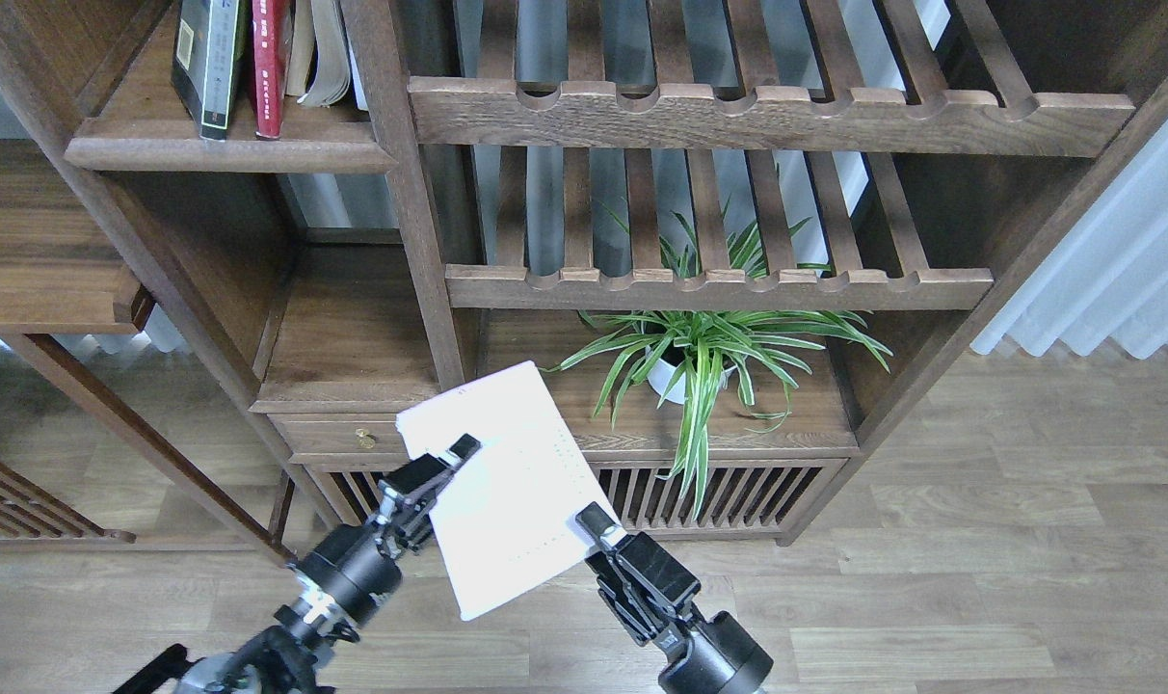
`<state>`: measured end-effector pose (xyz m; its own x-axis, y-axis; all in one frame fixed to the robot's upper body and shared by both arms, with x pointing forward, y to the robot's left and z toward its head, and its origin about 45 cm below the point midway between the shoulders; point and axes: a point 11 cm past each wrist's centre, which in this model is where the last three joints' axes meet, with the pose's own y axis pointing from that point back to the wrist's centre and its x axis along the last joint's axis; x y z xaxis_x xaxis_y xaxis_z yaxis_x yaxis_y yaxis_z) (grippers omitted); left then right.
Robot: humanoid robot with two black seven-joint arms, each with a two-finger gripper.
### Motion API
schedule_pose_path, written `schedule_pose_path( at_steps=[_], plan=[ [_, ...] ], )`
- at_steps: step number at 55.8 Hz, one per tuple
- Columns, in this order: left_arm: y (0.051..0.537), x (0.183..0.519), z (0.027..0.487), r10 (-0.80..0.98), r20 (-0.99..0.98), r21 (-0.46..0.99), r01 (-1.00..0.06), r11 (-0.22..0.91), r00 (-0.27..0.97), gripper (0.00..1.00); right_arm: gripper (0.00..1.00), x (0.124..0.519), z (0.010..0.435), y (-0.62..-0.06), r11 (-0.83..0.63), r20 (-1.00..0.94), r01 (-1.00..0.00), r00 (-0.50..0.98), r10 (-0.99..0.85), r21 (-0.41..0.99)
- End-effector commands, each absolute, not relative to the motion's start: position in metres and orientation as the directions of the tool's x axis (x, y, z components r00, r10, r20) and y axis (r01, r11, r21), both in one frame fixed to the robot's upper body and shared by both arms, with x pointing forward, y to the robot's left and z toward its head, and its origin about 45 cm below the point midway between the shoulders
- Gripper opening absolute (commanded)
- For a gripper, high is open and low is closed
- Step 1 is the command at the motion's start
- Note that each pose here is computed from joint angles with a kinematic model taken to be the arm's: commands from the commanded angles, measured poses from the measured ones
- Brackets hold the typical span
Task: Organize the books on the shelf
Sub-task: 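Pass the white book from the right gripper to the left gripper, then lift the white book with the left gripper onto the upper shelf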
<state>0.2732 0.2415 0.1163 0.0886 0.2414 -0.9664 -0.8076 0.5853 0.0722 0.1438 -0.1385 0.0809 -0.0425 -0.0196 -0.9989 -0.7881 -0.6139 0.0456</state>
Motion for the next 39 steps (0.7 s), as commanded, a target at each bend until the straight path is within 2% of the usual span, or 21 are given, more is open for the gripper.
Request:
schedule_pose_path(
  at_steps=[1, 10, 21, 23, 33, 39],
  plan=[
    [0.276, 0.308, 0.177, 0.327, -0.91, 0.0, -0.788, 0.615, 0.256, 0.0, 0.99, 0.147, 0.073, -0.148, -0.593, -0.997, -0.802, -0.057, -0.043, 0.071],
    [0.289, 0.344, 0.252, 0.364, -0.822, -0.115, -0.754, 0.647, 0.438, 0.0, 0.99, 0.157, 0.076, -0.143, -0.598, -0.999, -0.8, -0.037, -0.036, 0.051],
    [0.304, 0.372, 0.324, 0.432, -0.698, -0.183, -0.726, 0.662, 0.571, 0.0, 0.99, 0.158, 0.074, -0.144, -0.592, -0.998, -0.804, -0.042, -0.036, 0.055],
    [0.308, 0.383, 0.368, 0.453, -0.623, -0.239, -0.707, 0.666, 0.638, 0.0, 0.99, 0.158, 0.074, -0.146, -0.589, -0.998, -0.806, -0.042, -0.04, 0.058],
    [0.31, 0.39, 0.461, 0.462, -0.469, -0.356, -0.639, 0.681, 0.753, 0.0, 0.99, 0.158, 0.071, -0.147, -0.585, -0.998, -0.809, -0.049, -0.042, 0.064],
    [0.322, 0.386, 0.496, 0.495, -0.402, -0.375, -0.632, 0.678, 0.77, 0.0, 0.99, 0.158, 0.07, -0.147, -0.584, -0.998, -0.809, -0.053, -0.044, 0.069]
  ],
)
